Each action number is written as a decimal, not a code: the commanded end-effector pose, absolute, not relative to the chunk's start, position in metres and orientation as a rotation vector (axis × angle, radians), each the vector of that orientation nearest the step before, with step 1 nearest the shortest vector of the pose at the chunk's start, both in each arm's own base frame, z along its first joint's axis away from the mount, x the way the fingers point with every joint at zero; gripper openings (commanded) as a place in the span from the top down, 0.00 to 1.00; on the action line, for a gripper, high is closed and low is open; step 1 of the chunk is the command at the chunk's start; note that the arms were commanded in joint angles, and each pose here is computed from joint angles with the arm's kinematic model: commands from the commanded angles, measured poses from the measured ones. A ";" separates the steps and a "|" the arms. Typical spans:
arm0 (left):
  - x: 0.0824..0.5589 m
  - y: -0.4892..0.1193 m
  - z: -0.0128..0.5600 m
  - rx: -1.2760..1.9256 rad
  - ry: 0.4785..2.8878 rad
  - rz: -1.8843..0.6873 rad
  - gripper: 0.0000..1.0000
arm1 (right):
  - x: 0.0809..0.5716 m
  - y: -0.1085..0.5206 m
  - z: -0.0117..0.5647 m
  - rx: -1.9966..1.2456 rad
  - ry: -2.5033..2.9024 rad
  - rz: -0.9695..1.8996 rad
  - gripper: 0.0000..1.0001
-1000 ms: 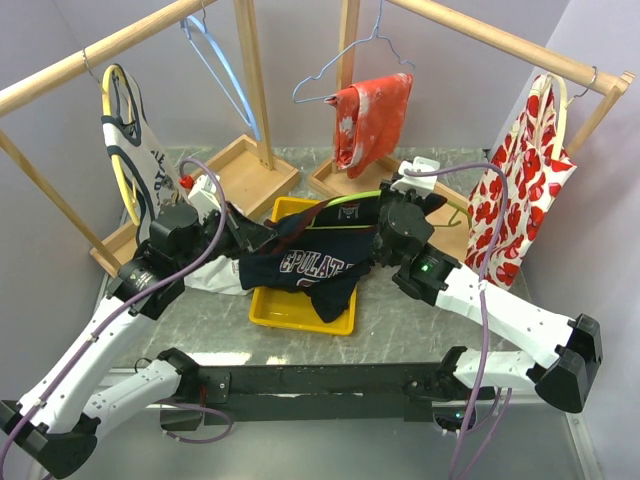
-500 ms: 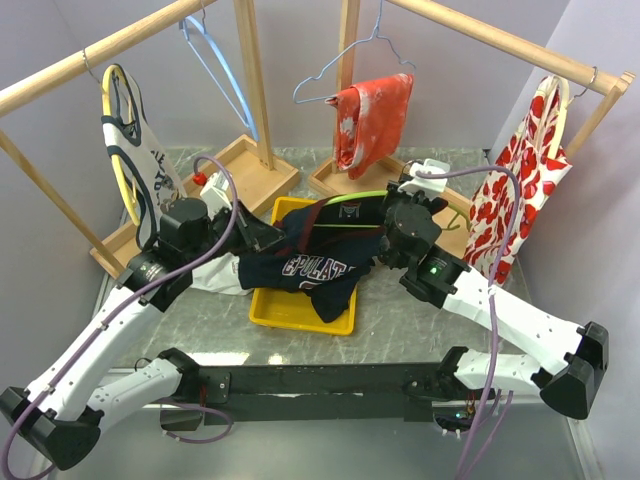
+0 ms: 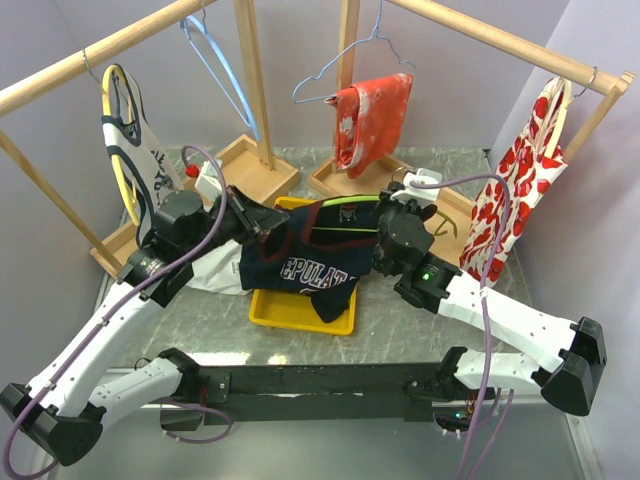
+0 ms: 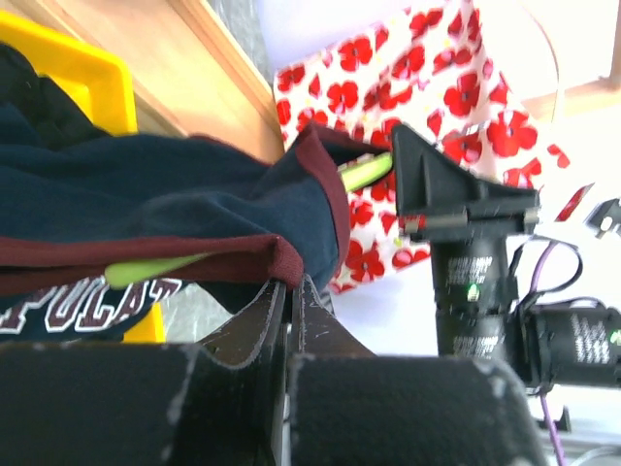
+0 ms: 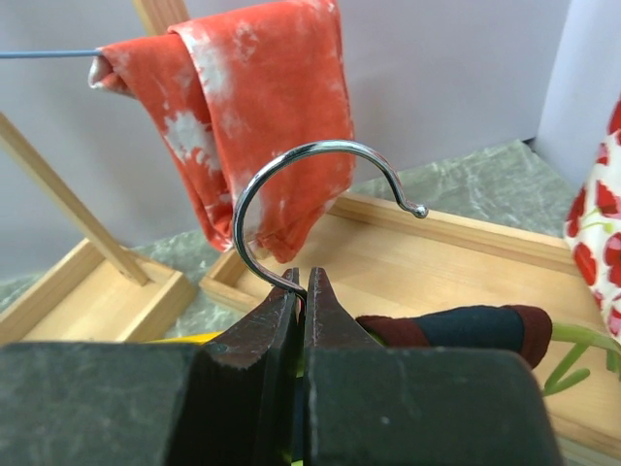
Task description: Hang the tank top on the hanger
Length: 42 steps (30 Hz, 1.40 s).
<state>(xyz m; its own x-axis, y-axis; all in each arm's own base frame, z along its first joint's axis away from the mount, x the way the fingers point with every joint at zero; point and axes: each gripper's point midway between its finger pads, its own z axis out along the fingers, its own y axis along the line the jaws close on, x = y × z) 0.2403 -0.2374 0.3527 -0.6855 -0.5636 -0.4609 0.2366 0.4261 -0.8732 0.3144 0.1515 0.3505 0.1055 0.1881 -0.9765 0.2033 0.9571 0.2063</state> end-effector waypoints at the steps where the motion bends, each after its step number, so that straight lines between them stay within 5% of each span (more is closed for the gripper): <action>1: 0.254 -0.221 0.398 -0.299 1.793 -1.287 0.94 | 0.308 0.154 0.377 0.397 1.396 0.153 1.00; 26: 0.241 -0.253 0.389 -0.068 1.839 -1.416 0.80 | 0.310 0.228 0.381 0.261 1.464 0.234 1.00; 28: 0.240 -0.255 0.386 -0.049 1.839 -1.425 0.73 | 0.309 0.230 0.388 0.258 1.457 0.243 1.00; 32: 0.233 -0.256 0.392 0.022 1.826 -1.426 0.31 | 0.308 0.240 0.395 0.208 1.459 0.264 1.00; 35: 0.217 -0.255 0.417 0.146 1.741 -1.450 0.17 | 0.305 0.241 0.404 0.190 1.459 0.279 1.00; 42: 0.148 -0.253 0.482 0.575 1.456 -1.564 0.05 | 0.283 0.225 0.450 0.166 1.387 0.414 1.00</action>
